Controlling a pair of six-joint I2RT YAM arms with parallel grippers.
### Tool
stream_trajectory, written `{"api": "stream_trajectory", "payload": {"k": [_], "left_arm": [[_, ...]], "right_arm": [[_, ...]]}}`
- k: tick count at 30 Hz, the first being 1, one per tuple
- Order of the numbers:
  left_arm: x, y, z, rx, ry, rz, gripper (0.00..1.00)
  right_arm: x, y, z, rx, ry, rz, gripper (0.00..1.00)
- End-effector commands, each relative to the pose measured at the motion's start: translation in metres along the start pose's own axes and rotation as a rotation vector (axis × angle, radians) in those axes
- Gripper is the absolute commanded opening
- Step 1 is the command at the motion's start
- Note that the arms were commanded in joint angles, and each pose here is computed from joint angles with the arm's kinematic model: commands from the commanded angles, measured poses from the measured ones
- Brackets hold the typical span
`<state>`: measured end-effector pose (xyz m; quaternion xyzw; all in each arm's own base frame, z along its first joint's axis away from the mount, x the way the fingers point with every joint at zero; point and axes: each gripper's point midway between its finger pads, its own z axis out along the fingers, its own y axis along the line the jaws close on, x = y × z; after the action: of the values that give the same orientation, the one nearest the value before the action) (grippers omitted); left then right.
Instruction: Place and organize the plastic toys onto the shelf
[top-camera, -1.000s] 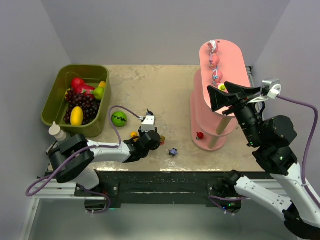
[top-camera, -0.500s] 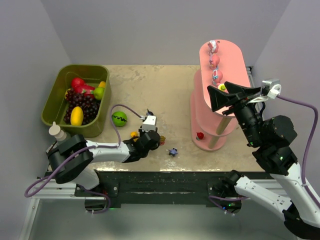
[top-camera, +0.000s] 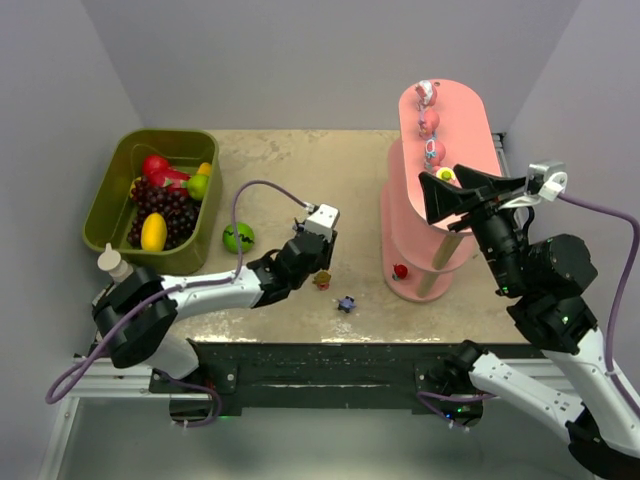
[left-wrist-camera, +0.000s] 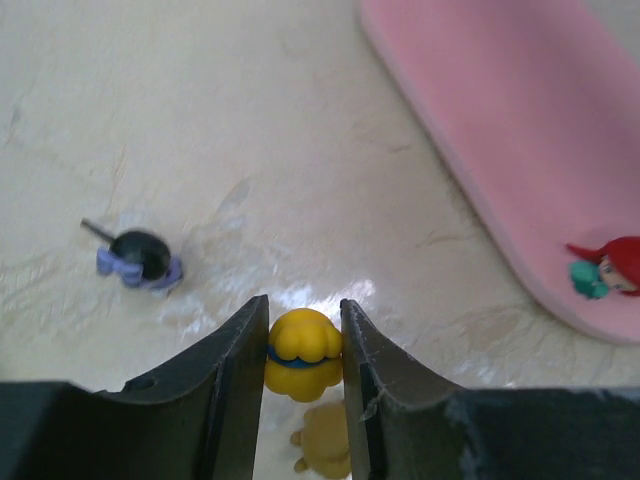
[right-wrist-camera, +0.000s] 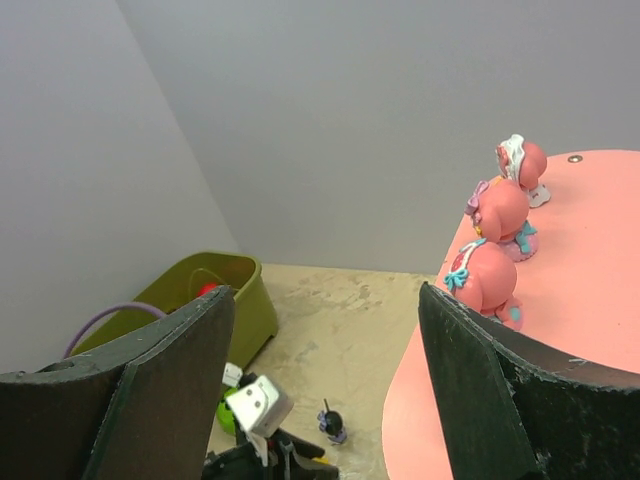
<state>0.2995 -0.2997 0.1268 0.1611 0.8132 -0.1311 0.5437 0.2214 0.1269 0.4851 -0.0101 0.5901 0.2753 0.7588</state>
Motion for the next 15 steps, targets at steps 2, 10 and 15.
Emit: {"api": "stream_trajectory", "payload": {"k": [2, 10, 15], "left_arm": [[-0.062, -0.028, 0.025, 0.202, -0.130, 0.047, 0.17], [-0.075, -0.067, 0.054, 0.392, -0.188, 0.228, 0.18], [-0.079, -0.089, 0.059, 0.513, -0.256, 0.305, 0.19]], "right_arm": [[-0.006, -0.007, -0.003, 0.030, -0.022, -0.012, 0.78], [-0.012, -0.012, -0.009, 0.048, -0.042, -0.022, 0.78], [-0.013, -0.013, -0.010, 0.051, -0.045, -0.022, 0.78]]}}
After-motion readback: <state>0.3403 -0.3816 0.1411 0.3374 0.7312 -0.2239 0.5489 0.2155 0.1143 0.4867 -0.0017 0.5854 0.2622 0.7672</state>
